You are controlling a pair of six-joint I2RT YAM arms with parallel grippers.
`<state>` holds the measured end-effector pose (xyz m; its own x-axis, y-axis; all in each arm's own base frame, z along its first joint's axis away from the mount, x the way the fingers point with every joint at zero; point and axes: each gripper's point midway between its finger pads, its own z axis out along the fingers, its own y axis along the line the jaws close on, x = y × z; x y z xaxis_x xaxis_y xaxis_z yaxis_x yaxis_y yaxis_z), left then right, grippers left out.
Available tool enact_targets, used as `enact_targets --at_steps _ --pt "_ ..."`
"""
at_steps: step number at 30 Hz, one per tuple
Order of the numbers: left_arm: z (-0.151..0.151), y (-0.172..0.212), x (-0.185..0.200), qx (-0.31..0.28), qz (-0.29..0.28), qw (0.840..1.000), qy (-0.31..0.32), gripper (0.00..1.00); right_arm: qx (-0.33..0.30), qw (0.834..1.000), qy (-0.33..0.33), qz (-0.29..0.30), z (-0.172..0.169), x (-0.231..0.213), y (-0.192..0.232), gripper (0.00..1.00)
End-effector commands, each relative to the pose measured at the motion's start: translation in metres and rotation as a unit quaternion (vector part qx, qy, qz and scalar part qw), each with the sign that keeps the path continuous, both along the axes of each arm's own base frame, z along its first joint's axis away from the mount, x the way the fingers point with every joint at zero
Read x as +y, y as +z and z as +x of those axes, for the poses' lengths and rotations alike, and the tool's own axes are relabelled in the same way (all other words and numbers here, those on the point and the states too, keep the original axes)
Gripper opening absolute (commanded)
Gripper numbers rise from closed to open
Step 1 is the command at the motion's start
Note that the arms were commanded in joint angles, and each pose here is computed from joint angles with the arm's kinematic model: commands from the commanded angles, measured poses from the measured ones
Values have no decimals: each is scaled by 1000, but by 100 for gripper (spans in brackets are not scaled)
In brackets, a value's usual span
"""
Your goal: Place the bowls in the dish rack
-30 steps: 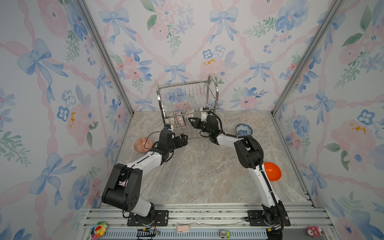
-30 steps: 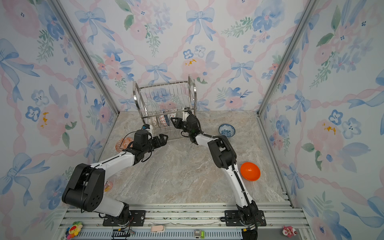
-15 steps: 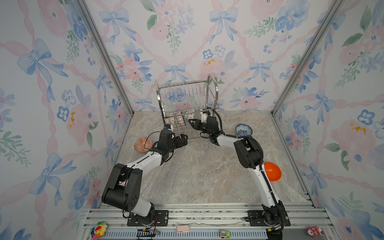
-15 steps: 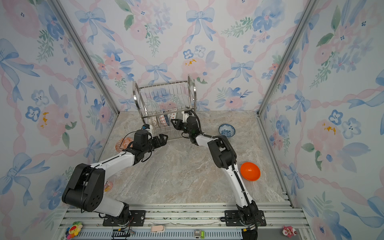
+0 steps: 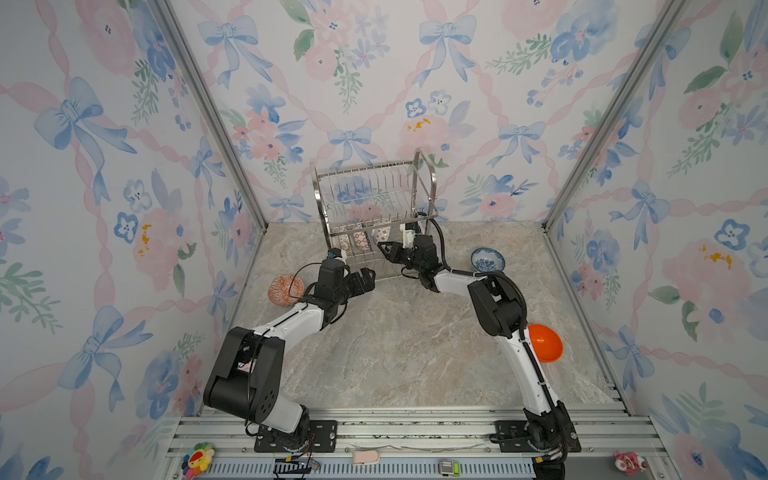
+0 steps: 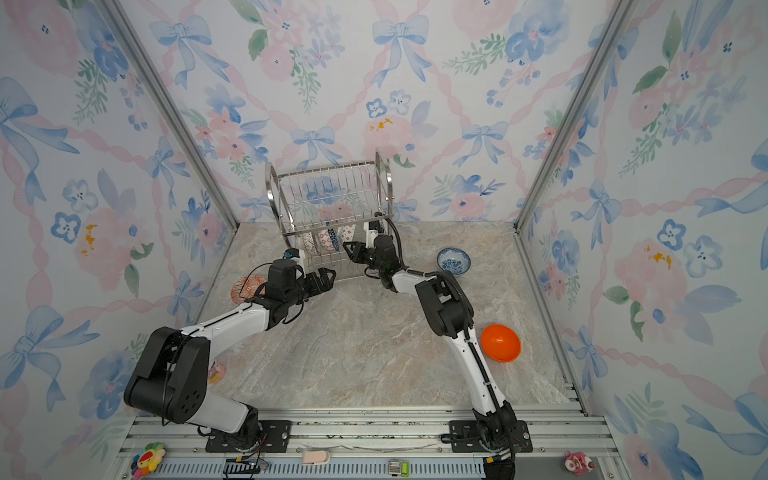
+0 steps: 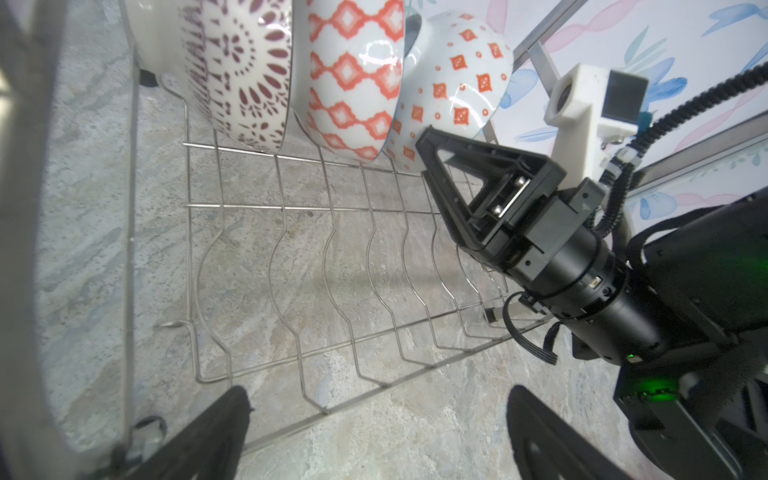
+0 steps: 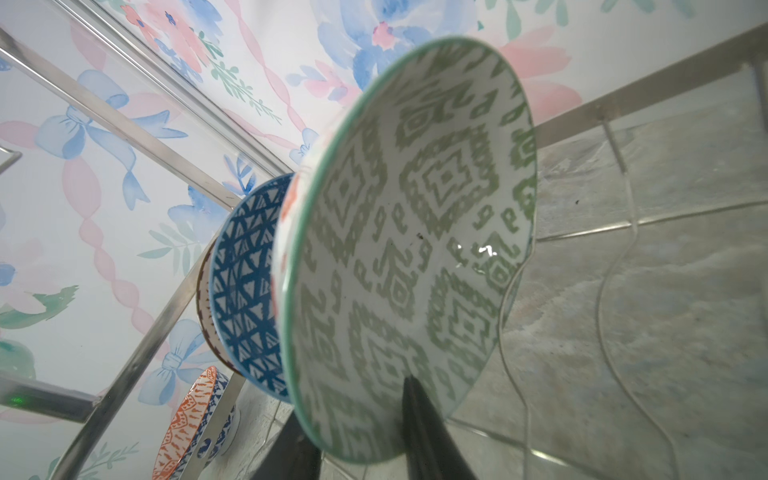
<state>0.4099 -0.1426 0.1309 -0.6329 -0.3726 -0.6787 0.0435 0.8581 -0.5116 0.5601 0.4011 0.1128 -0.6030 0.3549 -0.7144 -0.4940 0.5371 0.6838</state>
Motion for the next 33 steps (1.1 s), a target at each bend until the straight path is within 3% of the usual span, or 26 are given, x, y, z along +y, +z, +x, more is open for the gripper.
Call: enact_targets --at_steps 1,14,26,33 --pt "-10 -32 16 56 31 998 20 98 48 997 -36 -44 10 -35 -35 34" --pt "-10 -31 15 55 31 998 19 98 34 997 -35 -56 10 -34 -23 34" --pt "-9 -31 16 54 31 998 19 98 1 988 -30 -148 5 -26 -17 34" --pt "-9 -31 16 54 31 998 19 98 -2 988 -28 -149 4 -25 -15 35"
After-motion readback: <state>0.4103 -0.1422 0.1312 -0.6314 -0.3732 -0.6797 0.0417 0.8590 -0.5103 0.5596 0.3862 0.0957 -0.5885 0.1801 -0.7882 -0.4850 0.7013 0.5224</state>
